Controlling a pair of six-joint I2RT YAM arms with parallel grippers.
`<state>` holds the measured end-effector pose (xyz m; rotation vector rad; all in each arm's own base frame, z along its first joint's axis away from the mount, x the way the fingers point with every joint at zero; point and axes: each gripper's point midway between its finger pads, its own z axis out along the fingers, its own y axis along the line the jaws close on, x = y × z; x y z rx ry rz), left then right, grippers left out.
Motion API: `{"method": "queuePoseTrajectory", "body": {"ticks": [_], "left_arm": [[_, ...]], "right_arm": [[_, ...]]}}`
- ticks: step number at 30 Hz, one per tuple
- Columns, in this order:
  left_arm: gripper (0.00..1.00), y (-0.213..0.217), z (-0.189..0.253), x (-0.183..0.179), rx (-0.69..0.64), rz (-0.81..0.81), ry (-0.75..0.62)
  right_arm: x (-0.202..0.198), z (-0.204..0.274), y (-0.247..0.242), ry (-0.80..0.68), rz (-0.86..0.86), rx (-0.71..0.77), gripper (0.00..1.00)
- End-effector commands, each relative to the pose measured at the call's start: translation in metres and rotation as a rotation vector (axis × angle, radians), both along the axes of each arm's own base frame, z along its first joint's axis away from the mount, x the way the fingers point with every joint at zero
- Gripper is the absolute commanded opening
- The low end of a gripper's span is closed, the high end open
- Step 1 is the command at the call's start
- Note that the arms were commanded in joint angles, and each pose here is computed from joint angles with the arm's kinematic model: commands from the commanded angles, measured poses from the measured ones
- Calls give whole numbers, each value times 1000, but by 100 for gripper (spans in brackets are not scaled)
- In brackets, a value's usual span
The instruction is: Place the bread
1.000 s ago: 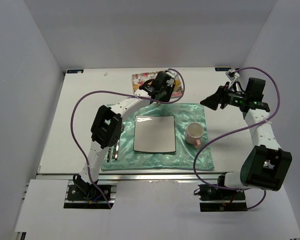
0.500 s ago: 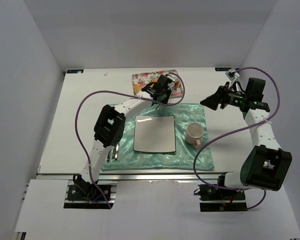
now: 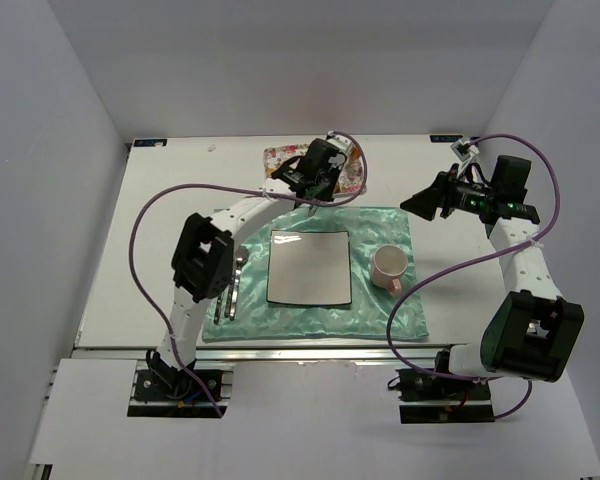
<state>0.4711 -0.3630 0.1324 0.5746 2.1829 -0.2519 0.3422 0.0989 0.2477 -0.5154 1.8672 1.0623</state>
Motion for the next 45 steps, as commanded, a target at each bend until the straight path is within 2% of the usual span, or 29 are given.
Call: {"method": "queuePoseTrajectory", "body": {"ticks": [1, 3, 5, 6, 9, 10, 13, 14, 15, 17, 18, 22, 26, 30, 33, 36, 37, 38, 40, 45], "left_arm": [[2, 1, 97, -14, -156, -24, -136], [0, 2, 117, -27, -200, -56, -146], [0, 6, 112, -42, -211, -75, -117], [0, 12, 129, -51, -235, -81, -137], [0, 24, 119, -78, -234, -113, -91], [0, 31, 135, -91, -256, -132, -105], [0, 46, 117, -129, -234, -196, -16], [0, 56, 129, -143, -245, -206, -25], [0, 66, 106, -162, -211, -219, 45], [0, 84, 111, -188, -223, -232, 55], [0, 93, 87, -206, -199, -240, 116], [0, 118, 63, -250, -179, -241, 225], [0, 134, 41, -273, -142, -232, 306], [1, 138, 17, -281, -101, -236, 368], [10, 137, 2, -290, -78, -264, 417], [32, 137, -4, -298, -45, -292, 453], [42, 136, -4, -299, -41, -299, 458], [46, 138, -2, -301, -35, -303, 463], [51, 141, 1, -305, -30, -308, 472], [52, 137, 17, -316, -64, -350, 503]], "right_arm": [[-2, 11, 1, -44, 20, 13, 77], [-1, 12, 1, -42, 20, 14, 77], [0, 13, 1, -44, 20, 13, 77], [0, 12, 1, -42, 19, 12, 77], [1, 12, 0, -37, 14, 11, 77], [2, 12, 0, -37, 15, 11, 77], [3, 13, 0, -39, 14, 7, 77], [4, 13, 0, -39, 14, 8, 77], [5, 12, -1, -38, 15, 8, 77], [5, 12, -1, -34, 15, 10, 77], [5, 11, -1, -29, 16, 13, 77], [6, 11, 1, -16, 25, 27, 77], [5, 13, 3, -13, 30, 38, 77], [4, 15, 3, -26, 35, 40, 77], [2, 15, 3, -23, 31, 39, 77], [0, 14, 3, -23, 31, 39, 77], [0, 13, 4, -23, 31, 38, 77], [0, 13, 3, -23, 31, 39, 77], [-1, 12, 4, -6, 27, 52, 77], [-1, 11, 4, -2, 28, 54, 77]]}}
